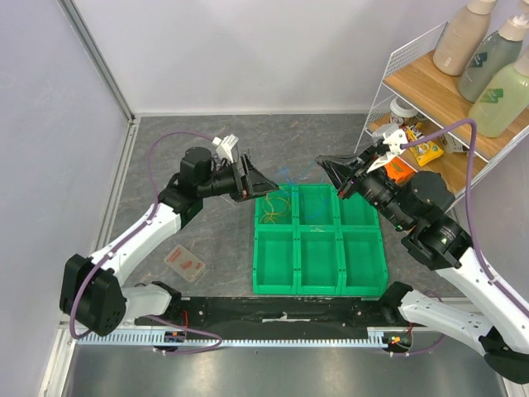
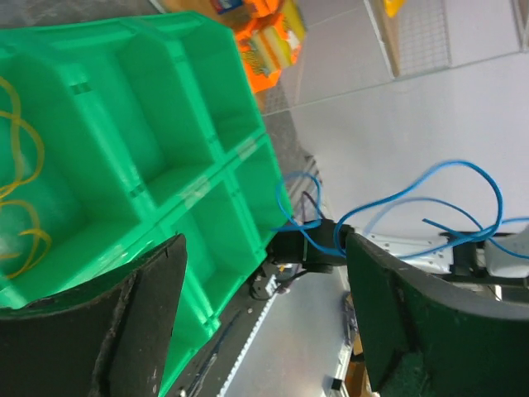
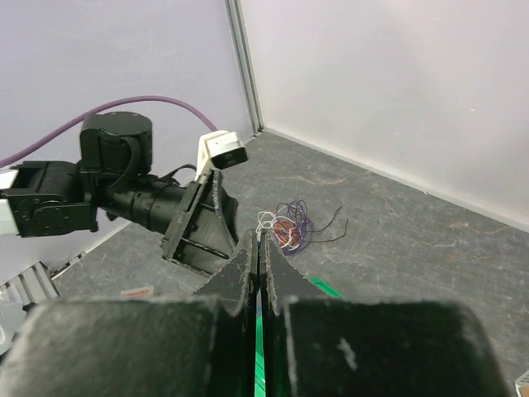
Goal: Untangle the cables
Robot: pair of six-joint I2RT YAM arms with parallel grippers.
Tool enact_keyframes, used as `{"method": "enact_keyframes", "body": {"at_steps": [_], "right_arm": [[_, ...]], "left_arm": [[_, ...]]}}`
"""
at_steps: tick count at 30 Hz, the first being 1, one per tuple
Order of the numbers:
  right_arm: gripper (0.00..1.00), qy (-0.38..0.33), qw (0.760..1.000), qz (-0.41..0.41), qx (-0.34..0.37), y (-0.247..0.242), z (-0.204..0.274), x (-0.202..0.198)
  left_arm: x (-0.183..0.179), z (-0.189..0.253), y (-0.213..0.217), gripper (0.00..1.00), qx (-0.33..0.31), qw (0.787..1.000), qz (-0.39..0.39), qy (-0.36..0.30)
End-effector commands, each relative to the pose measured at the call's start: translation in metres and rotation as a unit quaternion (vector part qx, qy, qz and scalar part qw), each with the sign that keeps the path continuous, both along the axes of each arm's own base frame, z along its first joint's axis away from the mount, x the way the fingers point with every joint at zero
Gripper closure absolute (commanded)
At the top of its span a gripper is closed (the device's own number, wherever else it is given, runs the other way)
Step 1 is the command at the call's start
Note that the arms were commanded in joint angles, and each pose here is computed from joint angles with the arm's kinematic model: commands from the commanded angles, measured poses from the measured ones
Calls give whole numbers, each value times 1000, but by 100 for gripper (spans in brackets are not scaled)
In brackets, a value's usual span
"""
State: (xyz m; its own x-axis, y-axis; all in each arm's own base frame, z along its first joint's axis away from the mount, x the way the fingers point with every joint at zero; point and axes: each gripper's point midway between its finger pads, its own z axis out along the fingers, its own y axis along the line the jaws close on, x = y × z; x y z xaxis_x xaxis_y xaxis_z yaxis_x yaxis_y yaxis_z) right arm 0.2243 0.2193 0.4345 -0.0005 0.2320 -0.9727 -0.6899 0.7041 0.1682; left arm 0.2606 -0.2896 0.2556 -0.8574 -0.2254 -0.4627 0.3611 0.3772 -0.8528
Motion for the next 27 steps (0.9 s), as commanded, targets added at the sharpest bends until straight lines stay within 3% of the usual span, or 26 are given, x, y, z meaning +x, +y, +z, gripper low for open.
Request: {"method": "enact_keyframes", "body": {"at_steps": [1, 5, 9, 18, 27], "right_arm": [[100, -19, 1000, -24, -2, -11, 13, 2], [100, -9, 999, -44, -15, -13, 2, 10], [100, -1, 997, -67, -23, -17, -6, 18], [100, 1, 992, -104, -64, -10, -38, 47], [100, -2, 973, -167, -162, -25, -78, 69]], "left_arm": [[4, -3, 34, 16, 32, 997, 51, -50], [-12, 20, 47, 14, 14, 992, 45, -114], [-23, 25, 61, 11, 41, 986, 57, -150], [-48, 15, 83, 11, 69, 981, 77, -166], [-51, -6, 97, 12, 111, 977, 98, -155]]}}
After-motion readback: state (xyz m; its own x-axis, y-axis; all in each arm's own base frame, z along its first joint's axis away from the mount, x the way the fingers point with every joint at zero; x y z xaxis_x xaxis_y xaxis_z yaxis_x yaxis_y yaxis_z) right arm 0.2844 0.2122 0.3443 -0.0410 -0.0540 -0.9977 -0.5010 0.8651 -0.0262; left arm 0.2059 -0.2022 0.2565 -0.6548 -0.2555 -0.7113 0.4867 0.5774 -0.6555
